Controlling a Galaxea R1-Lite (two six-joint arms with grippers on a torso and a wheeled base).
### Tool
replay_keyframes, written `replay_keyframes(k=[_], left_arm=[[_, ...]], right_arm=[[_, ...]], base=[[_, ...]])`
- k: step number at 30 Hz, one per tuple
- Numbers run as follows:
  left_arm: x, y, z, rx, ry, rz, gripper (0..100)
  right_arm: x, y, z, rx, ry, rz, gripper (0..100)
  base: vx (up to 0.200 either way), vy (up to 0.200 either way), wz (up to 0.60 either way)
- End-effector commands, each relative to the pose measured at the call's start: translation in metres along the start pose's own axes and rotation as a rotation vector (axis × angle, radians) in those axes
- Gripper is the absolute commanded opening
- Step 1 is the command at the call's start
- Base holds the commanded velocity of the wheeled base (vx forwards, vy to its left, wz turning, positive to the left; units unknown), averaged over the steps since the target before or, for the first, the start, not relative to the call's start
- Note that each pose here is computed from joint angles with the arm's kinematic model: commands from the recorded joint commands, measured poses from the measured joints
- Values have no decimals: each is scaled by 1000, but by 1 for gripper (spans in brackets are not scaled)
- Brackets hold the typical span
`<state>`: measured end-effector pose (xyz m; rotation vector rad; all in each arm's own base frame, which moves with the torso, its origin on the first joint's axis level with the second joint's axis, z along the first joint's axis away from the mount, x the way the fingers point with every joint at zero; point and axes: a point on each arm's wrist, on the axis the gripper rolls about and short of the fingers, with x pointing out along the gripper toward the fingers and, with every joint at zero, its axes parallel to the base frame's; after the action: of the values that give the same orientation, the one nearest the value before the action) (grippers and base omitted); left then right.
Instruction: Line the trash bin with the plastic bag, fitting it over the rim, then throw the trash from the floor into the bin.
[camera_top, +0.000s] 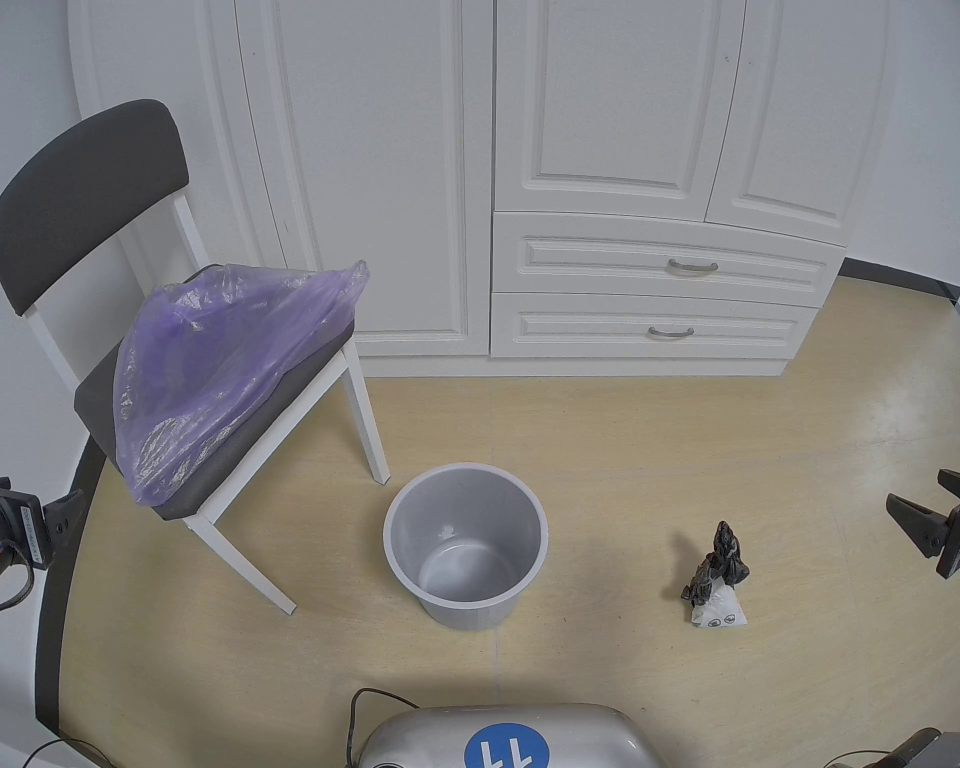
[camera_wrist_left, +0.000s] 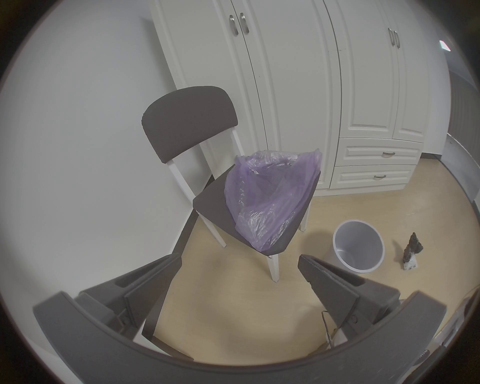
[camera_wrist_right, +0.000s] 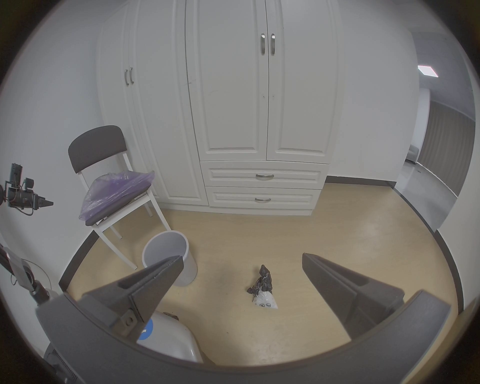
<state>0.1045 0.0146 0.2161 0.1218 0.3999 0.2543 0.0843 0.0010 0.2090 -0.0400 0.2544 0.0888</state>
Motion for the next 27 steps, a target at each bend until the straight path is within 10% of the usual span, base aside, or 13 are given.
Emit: replay_keyframes(k=[1, 27], left_arm=[[5, 0, 2, 1, 19, -1, 100], [12, -2, 17, 64, 6, -20, 100]], right_arm=[[4, 0, 1, 6, 14, 0, 100], [5, -1, 1, 5, 16, -8, 100]], base=[[0, 0, 0], [0, 0, 0]])
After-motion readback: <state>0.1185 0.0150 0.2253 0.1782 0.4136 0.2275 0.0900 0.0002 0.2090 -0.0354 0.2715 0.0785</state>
